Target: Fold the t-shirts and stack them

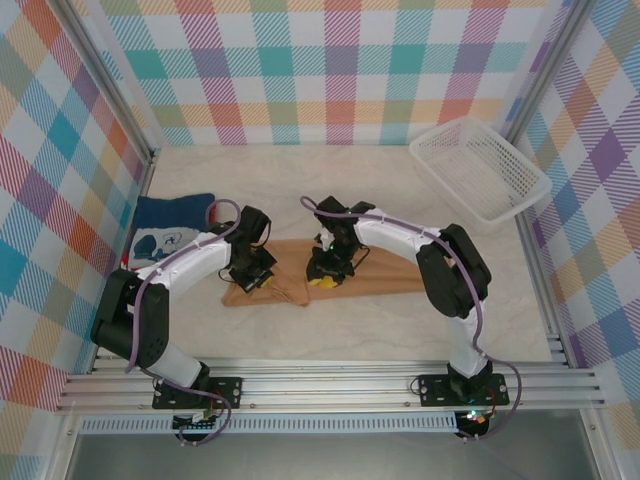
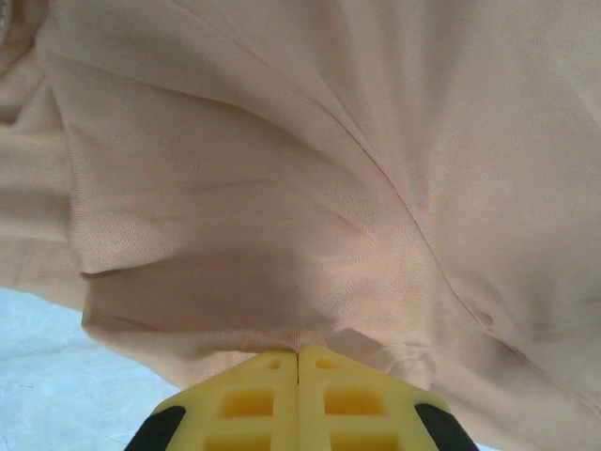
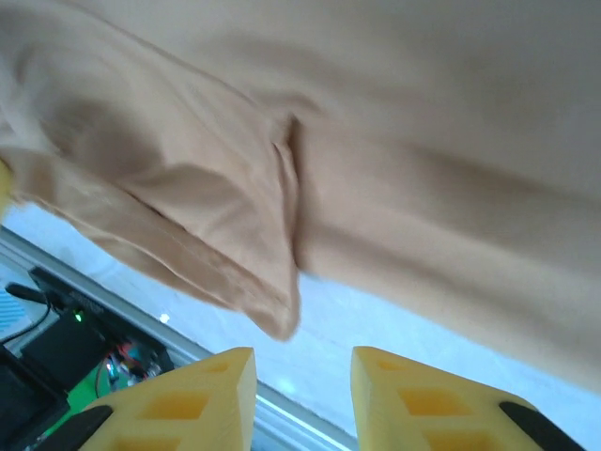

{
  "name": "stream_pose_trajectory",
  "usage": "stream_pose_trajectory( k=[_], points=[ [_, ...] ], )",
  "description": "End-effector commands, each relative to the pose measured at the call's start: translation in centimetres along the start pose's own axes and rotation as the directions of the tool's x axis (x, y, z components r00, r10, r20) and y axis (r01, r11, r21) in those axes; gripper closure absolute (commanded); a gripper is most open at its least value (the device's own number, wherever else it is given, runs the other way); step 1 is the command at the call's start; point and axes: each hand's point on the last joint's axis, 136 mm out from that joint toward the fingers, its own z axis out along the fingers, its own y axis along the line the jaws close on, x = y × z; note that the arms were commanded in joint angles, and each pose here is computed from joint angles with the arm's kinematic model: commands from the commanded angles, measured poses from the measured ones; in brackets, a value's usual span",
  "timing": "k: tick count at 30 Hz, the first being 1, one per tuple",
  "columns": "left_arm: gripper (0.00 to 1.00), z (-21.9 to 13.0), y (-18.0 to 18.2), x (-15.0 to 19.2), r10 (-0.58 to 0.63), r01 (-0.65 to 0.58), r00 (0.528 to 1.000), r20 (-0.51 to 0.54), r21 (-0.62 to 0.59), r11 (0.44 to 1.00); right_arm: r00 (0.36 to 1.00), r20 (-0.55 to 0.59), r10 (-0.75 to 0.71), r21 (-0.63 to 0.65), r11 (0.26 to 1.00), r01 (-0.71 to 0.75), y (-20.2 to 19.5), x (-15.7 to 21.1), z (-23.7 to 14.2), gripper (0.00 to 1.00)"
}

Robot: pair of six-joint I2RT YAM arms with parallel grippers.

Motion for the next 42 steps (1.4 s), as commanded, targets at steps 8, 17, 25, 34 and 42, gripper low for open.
stream_pose_trajectory(
  k=[8,17,25,34,42],
  points=[
    [1.00,-0.2,0.7,0.4,0.037,-0.038,0.998,-0.042,-0.017,0.999,0.961,-0.103,0.255,-0.106,0.958,-0.265,1.6,2.6,2.3,0.64],
    [1.00,-0.1,0.7,0.3,0.048,-0.048,0.998,-0.050,-0.002,0.999,0.944,-0.074,0.321,-0.062,0.943,-0.326,0.6,2.2,4.4,0.64],
    [1.00,-0.1,1.4,0.6,0.057,-0.057,0.996,-0.062,-0.004,0.998,0.937,-0.051,0.345,-0.053,0.936,-0.348,0.7,1.5,5.3,0.76],
    [1.00,-0.1,1.8,0.7,0.053,-0.053,0.997,-0.058,0.001,0.999,0.933,0.009,0.359,-0.049,0.932,-0.358,0.5,0.9,4.8,1.00],
    [1.00,-0.7,2.9,-0.3,0.050,-0.051,0.999,-0.014,-0.039,0.998,0.917,0.022,0.399,-0.034,0.917,-0.398,0.1,1.3,3.1,1.00]
  ],
)
